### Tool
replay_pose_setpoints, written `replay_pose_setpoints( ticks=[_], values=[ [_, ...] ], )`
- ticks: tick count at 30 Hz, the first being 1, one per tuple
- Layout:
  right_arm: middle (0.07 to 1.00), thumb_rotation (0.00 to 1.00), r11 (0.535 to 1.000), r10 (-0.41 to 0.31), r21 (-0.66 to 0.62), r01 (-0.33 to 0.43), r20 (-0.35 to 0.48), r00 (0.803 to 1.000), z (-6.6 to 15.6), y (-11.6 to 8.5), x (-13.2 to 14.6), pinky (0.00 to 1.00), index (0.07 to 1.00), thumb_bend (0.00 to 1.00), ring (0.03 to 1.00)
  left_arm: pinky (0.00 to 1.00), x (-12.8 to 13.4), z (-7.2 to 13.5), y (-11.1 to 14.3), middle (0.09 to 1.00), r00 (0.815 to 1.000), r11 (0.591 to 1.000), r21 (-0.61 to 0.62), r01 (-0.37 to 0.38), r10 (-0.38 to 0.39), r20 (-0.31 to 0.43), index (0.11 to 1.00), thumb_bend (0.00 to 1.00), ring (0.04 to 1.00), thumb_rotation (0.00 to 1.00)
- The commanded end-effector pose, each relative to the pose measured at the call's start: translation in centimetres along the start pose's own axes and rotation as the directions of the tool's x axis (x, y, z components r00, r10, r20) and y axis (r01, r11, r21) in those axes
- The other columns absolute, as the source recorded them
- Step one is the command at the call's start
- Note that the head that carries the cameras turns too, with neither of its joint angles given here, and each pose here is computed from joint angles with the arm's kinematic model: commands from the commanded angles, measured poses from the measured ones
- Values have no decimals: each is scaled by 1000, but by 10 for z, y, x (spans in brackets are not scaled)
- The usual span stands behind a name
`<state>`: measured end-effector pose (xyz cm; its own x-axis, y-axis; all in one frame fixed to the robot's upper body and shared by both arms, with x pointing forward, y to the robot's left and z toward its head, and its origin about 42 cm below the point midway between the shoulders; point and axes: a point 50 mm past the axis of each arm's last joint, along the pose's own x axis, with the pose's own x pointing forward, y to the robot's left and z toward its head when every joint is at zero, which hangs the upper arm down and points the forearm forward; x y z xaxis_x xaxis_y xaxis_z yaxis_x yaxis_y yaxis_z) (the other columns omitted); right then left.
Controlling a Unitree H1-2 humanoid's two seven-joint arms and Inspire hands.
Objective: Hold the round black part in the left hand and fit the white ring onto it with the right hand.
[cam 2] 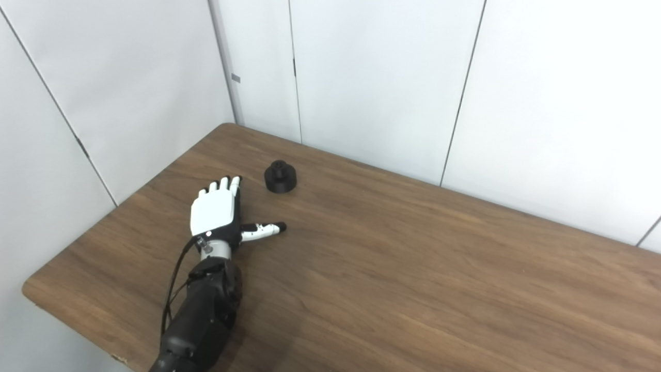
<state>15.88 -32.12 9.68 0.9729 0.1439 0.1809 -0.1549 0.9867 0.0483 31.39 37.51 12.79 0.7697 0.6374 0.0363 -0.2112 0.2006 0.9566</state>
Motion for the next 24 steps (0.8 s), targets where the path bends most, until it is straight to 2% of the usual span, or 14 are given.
replay_pose_setpoints(
  ticks=[1, 12, 24],
  values=[
    [1000, 851, 1000, 3, 16, -3, -34, 999, -11, 3, 4, 1000, 1000, 757, 1000, 1000, 19, 6, 19, 1000, 996, 996, -12, -85, 85, 7, 976, 976, 1000, 579],
    [1000, 850, 1000, 16, 5, -16, -27, 1000, -15, 3, -4, 1000, 1000, 753, 1000, 1000, 46, 12, 21, 999, 997, 994, -82, -73, 72, -12, 961, 991, 1000, 611],
    [1000, 848, 1000, 12, -8, -12, -33, 999, -16, 4, -13, 1000, 1000, 730, 1000, 1000, 68, 29, 26, 994, 999, 993, -114, -41, 44, 22, 964, 996, 999, 651]
  ],
)
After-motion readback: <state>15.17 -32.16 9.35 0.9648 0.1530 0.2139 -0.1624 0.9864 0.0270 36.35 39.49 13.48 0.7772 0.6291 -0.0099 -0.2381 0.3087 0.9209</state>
